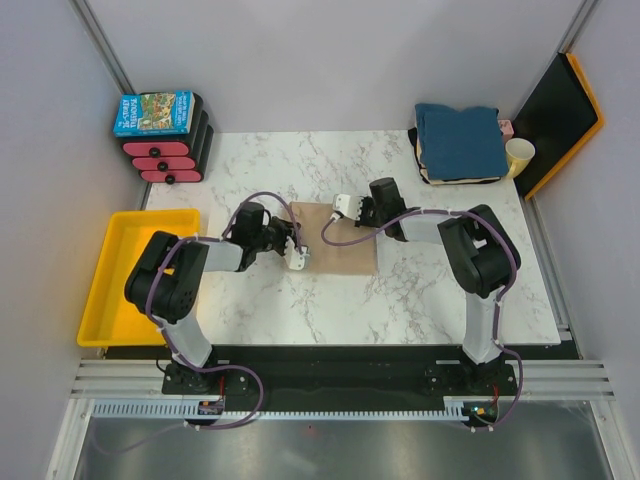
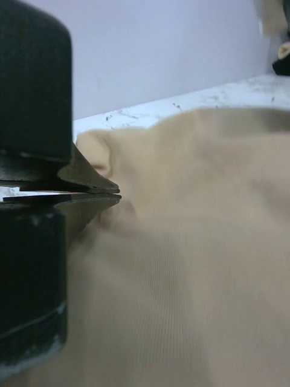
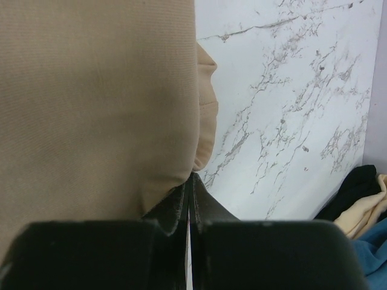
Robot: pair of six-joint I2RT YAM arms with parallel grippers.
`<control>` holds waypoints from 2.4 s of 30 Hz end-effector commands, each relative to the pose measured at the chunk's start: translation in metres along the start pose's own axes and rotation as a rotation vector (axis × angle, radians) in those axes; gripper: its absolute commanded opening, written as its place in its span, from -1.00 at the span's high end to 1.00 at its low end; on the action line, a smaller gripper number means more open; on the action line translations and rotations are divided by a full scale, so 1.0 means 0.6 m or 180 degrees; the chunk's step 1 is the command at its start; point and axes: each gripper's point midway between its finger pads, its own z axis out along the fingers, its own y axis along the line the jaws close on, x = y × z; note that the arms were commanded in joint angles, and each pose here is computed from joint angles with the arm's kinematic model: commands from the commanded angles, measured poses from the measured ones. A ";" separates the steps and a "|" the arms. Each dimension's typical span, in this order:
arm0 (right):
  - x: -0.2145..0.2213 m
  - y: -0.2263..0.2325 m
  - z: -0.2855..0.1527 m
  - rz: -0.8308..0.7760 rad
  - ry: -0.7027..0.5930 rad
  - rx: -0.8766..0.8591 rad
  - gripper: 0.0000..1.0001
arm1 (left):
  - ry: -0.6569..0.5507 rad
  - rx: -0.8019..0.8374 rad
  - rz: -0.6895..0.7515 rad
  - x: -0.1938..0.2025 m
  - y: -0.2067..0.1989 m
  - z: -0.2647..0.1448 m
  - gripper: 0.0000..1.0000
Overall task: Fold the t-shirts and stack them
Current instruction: Smooth out wrinkles on the folded tshirt
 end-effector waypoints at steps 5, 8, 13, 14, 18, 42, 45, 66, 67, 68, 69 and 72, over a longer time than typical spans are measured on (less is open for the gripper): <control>-0.018 0.000 0.012 0.0048 -0.0069 -0.0002 1.00 | -0.0617 -0.0891 0.0005 -0.044 0.190 -0.011 0.96; -0.017 0.000 0.015 0.0065 -0.0068 0.0004 1.00 | -0.0865 -0.0621 0.0148 -0.048 0.148 0.018 0.96; -0.021 -0.005 0.017 0.0080 -0.0088 0.0020 1.00 | -0.1160 -0.0179 0.0171 -0.041 0.100 0.037 0.96; -0.021 -0.005 0.017 0.0075 -0.0088 0.0020 1.00 | -0.1177 -0.0089 0.0164 -0.039 0.093 0.039 0.96; -0.023 -0.006 0.016 0.0094 -0.0100 0.0029 1.00 | -0.1045 0.0117 0.0256 -0.009 0.051 0.055 0.96; -0.038 -0.002 0.025 0.0117 -0.0142 0.0017 1.00 | 0.0818 -0.0587 0.0464 0.164 0.095 0.025 0.96; -0.043 -0.004 0.026 0.0097 -0.0147 0.0030 1.00 | 0.0872 -0.0620 0.0441 0.167 0.098 0.022 0.96; -0.022 -0.104 -0.041 0.0785 0.0125 0.0544 0.97 | 0.1840 -0.1410 -0.0043 0.234 0.199 -0.083 0.96; -0.019 -0.122 -0.048 0.1018 0.0132 0.0612 0.92 | 0.1864 -0.1477 -0.0023 0.235 0.210 -0.090 0.96; -0.017 -0.131 -0.054 0.1160 0.0134 0.0627 0.71 | 0.1916 -0.1517 -0.0019 0.236 0.220 -0.097 0.96; -0.018 -0.139 -0.064 0.1301 0.0162 0.0543 0.62 | 0.1914 -0.1570 -0.0006 0.232 0.232 -0.101 0.96; -0.014 -0.096 -0.076 0.2034 0.0085 -0.0183 0.12 | 0.1791 -0.1617 -0.0016 0.198 0.272 -0.095 0.74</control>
